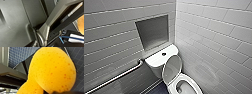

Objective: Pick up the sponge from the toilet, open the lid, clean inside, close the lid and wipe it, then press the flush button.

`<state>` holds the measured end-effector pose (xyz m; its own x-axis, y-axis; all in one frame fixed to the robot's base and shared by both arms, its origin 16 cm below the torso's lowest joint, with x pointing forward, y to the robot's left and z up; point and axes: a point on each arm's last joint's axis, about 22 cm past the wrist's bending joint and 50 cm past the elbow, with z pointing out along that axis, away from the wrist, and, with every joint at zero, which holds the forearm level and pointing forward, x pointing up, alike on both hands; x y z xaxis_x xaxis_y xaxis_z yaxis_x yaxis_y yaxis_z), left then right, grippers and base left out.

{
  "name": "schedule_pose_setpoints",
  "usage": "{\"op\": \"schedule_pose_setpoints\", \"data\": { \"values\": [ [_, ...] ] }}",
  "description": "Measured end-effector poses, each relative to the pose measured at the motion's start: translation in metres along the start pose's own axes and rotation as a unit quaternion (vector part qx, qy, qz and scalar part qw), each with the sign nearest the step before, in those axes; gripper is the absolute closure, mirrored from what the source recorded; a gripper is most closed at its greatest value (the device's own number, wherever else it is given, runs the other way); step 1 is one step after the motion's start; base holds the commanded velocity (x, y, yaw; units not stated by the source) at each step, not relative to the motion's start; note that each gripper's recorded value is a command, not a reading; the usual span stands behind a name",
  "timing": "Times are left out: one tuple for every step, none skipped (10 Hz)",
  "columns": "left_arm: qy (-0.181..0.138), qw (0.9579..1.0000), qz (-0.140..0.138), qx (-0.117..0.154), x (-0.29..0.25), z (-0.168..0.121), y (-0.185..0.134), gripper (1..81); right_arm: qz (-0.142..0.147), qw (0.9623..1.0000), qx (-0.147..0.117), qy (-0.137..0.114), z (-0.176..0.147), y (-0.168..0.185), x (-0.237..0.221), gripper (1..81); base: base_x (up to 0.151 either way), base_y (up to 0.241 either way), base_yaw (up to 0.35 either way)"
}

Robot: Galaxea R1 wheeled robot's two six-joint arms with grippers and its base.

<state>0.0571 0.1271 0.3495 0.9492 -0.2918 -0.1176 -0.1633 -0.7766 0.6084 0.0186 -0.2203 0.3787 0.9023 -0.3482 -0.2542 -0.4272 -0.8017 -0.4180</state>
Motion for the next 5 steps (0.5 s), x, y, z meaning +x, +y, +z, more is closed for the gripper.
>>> {"op": "schedule_pose_setpoints", "data": {
  "values": [
    [0.001, 1.0000, 0.001, 0.000, 0.001, -0.001, 0.001, 1.0, -0.002, 1.0000, -0.006, -0.002, -0.001, 0.005, -0.003, 81.1, 0.000, 0.000, 0.000],
    [0.003, 1.0000, 0.001, 0.002, 0.004, -0.002, 0.000, 1.0, -0.004, 1.0000, -0.007, -0.001, 0.002, 0.005, -0.003, 81.1, 0.000, 0.000, 0.000],
    [0.007, 1.0000, 0.003, 0.003, 0.010, -0.003, -0.003, 1.0, -0.003, 1.0000, -0.005, -0.007, 0.008, -0.001, -0.007, 81.1, 0.000, 0.000, 0.000],
    [0.012, 0.9999, 0.001, 0.007, 0.021, -0.007, -0.010, 1.0, -0.002, 0.9997, -0.002, -0.024, 0.012, -0.007, -0.017, 81.1, 0.000, 0.000, 0.000],
    [0.020, 0.9997, -0.002, 0.010, 0.037, -0.014, -0.019, 1.0, -0.003, 0.9993, -0.010, -0.035, 0.014, -0.002, -0.023, 81.1, 0.000, 0.000, 0.000]
  ]
}}
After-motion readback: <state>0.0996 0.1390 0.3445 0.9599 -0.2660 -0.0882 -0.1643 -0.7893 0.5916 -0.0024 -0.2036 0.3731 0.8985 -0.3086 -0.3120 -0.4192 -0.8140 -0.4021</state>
